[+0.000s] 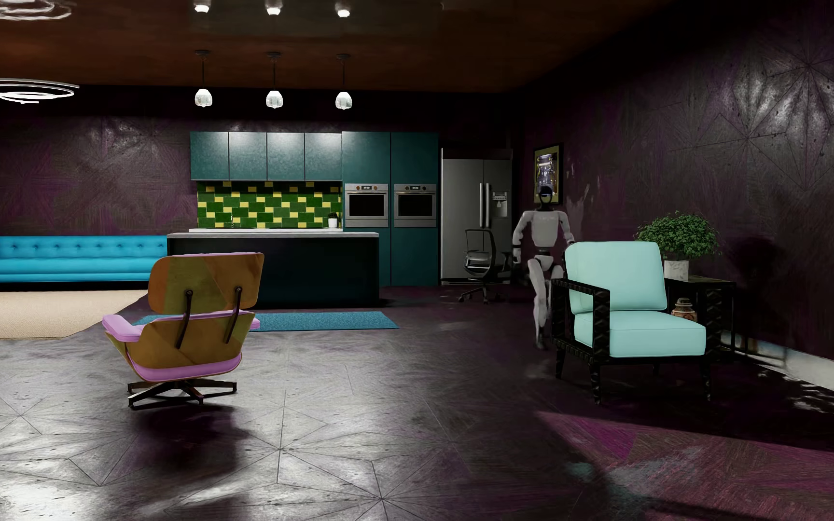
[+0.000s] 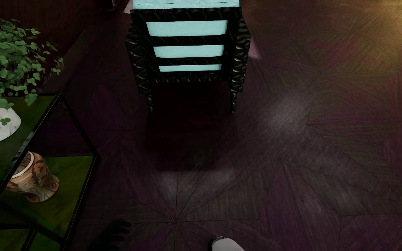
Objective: Head to the light teal armchair
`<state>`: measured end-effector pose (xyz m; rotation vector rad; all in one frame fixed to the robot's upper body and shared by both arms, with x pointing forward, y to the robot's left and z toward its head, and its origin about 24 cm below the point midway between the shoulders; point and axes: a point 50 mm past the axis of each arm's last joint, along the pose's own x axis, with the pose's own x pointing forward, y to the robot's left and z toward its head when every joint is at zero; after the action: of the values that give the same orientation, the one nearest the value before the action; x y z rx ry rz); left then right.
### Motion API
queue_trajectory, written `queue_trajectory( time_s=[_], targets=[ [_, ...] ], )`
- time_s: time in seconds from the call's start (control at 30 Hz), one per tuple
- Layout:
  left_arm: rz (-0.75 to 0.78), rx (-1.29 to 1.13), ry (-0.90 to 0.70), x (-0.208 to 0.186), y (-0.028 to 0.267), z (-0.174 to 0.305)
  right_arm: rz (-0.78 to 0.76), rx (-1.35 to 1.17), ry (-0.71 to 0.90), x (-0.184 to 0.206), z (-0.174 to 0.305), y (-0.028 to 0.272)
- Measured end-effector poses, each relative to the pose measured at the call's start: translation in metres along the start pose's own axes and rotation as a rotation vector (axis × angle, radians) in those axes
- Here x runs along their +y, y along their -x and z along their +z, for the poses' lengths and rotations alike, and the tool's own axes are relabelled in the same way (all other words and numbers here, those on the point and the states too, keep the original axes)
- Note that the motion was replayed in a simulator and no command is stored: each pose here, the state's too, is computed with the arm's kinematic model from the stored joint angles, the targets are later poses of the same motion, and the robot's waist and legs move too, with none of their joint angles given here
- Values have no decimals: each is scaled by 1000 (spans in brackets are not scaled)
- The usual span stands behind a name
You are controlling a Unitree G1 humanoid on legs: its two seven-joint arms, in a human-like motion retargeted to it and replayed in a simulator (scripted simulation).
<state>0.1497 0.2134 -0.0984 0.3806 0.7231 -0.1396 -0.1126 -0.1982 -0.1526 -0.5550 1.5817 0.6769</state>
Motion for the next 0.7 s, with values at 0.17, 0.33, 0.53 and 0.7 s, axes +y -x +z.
queue_trajectory(
  time_s=[0.17, 0.33, 0.53, 0.7],
  targets=[
    [-192, 465, -79, -52, 43, -111, -126, -186, -6, -51, 59, -2],
    [-274, 743, -110, -64, 123, -178, -427, -591, -89, -158, 162, 51],
    [-249, 835, -73, -63, 144, -194, -616, -815, -233, -212, 192, 103],
    [-188, 622, -56, -51, 85, -151, -344, -459, -113, -133, 143, 25]
  ],
)
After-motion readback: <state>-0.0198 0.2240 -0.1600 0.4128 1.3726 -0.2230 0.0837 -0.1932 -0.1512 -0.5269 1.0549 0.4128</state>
